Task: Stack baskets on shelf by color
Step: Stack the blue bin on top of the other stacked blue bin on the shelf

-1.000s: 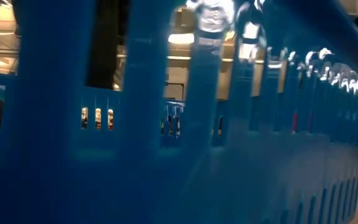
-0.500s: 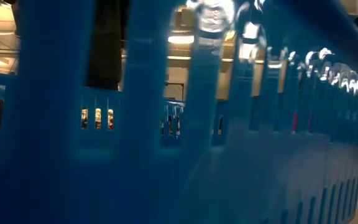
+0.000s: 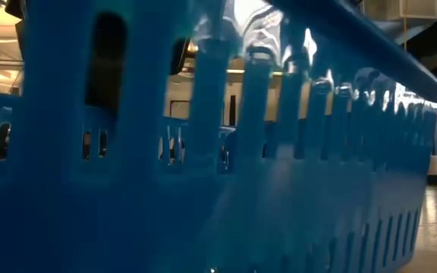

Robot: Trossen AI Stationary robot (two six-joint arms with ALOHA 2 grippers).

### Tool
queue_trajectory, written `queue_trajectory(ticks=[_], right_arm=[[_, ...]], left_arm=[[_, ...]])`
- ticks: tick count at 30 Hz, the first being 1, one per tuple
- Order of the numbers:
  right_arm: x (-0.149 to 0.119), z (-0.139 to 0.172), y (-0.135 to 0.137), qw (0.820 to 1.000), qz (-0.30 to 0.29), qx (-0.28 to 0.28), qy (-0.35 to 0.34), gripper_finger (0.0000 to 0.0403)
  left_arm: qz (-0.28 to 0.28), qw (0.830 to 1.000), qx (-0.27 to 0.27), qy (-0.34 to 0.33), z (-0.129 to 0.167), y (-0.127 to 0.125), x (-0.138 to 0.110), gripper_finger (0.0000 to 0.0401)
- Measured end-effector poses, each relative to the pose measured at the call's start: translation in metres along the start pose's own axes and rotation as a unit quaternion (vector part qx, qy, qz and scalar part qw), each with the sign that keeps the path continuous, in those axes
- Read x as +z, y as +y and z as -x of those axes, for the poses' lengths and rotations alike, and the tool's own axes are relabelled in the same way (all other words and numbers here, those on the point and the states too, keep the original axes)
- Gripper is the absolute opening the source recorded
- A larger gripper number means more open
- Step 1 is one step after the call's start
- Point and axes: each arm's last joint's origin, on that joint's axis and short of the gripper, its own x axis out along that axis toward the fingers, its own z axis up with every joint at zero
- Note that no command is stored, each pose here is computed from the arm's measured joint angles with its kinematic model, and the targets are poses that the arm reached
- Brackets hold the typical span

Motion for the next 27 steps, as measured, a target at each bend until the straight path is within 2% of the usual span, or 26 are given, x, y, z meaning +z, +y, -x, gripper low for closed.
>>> queue_trajectory(ticks=[9,15,21,27], right_arm=[[0.000,0.000,0.000,1.000,0.011,0.000,0.000,0.0083],[0.000,0.000,0.000,1.000,0.010,0.000,0.000,0.0083],[0.000,0.000,0.000,1.000,0.012,0.000,0.000,0.0083],[-0.001,0.004,0.000,0.999,0.037,-0.025,-0.006,0.0083]], left_arm=[[0.003,1.000,0.009,-0.002,0.000,0.002,0.001,0.0058],[0.023,0.999,0.025,0.003,0.001,0.009,0.007,0.0007],[0.023,0.999,0.023,-0.003,0.006,0.018,0.030,0.0002],[0.017,0.999,0.003,-0.042,0.035,0.022,0.071,0.0002]])
